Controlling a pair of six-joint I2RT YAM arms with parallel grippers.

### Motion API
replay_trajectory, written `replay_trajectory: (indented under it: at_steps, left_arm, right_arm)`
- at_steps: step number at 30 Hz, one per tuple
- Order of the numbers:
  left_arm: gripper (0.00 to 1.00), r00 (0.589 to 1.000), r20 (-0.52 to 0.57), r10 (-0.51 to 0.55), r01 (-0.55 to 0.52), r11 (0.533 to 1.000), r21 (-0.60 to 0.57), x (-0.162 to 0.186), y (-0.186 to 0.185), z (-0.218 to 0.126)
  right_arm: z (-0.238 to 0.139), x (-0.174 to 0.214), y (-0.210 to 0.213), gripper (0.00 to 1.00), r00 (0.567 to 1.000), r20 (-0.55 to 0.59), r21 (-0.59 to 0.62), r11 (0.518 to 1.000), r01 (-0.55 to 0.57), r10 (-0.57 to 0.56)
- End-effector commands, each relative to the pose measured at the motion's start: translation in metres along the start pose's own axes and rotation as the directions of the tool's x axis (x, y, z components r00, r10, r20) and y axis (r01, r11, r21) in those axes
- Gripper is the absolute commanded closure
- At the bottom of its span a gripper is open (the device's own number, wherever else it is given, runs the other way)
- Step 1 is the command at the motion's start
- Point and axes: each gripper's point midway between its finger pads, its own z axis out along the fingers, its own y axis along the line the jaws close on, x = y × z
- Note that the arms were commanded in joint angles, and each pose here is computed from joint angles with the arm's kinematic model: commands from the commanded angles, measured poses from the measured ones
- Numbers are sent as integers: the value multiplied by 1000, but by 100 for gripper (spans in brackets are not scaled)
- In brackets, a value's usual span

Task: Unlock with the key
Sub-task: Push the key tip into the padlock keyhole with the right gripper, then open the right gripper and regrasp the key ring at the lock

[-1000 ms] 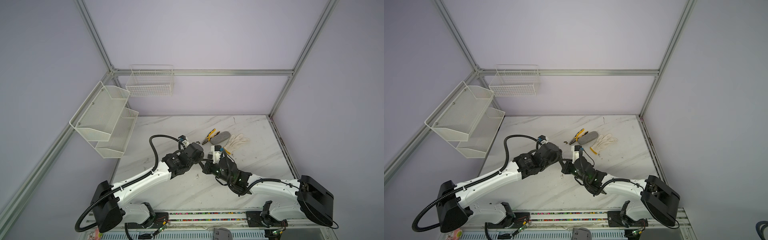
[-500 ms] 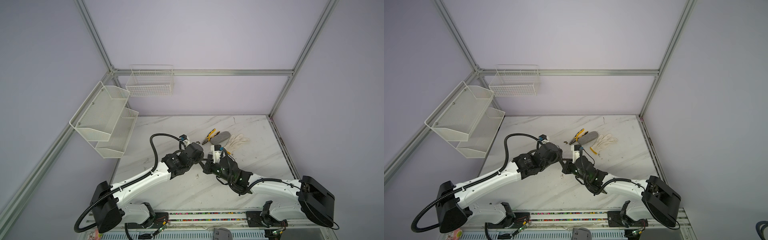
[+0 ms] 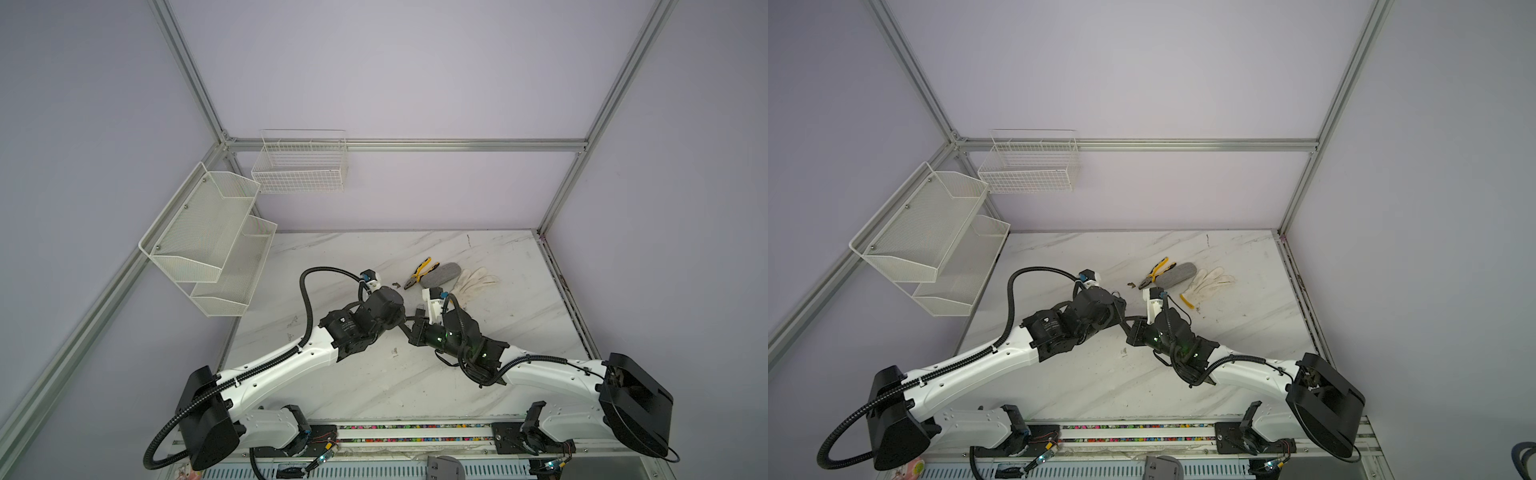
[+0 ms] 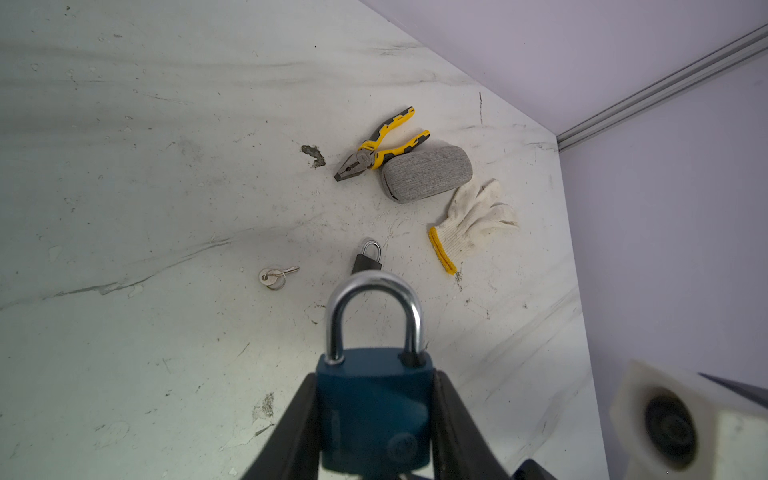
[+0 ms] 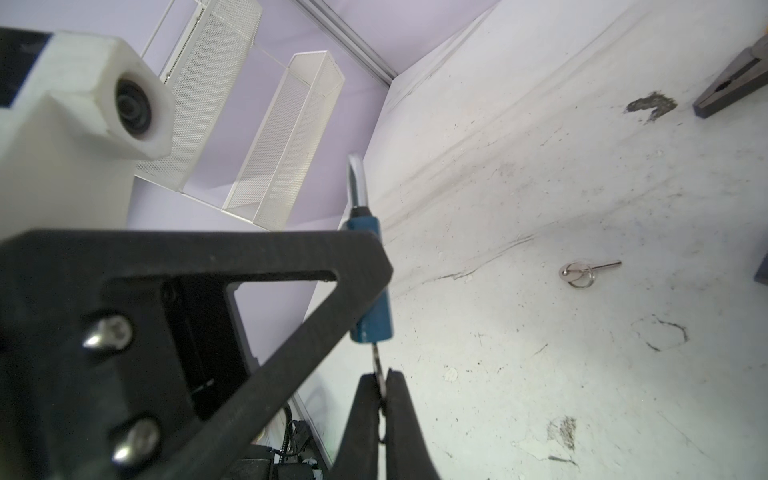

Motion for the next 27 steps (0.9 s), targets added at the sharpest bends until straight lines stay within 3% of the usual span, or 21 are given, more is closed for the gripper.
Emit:
replay_trajectory:
  at_steps: [1,13,27]
  left_arm:
    - [100,992,-107,62,-57,997,46,30,1,-6]
    - [100,1000,17,-25,24,998,51,-3,-1,-10]
    - [100,988,111,-106,103,994,26,-32,2,-5]
  right_arm:
    - [-10,-50,49,100,988,153,-134,991,16,5]
    - [4,-23,33,100,998,60,-121,992,37,-30]
    - [6,-3,19,85,999,-2,-115,993,35,-36]
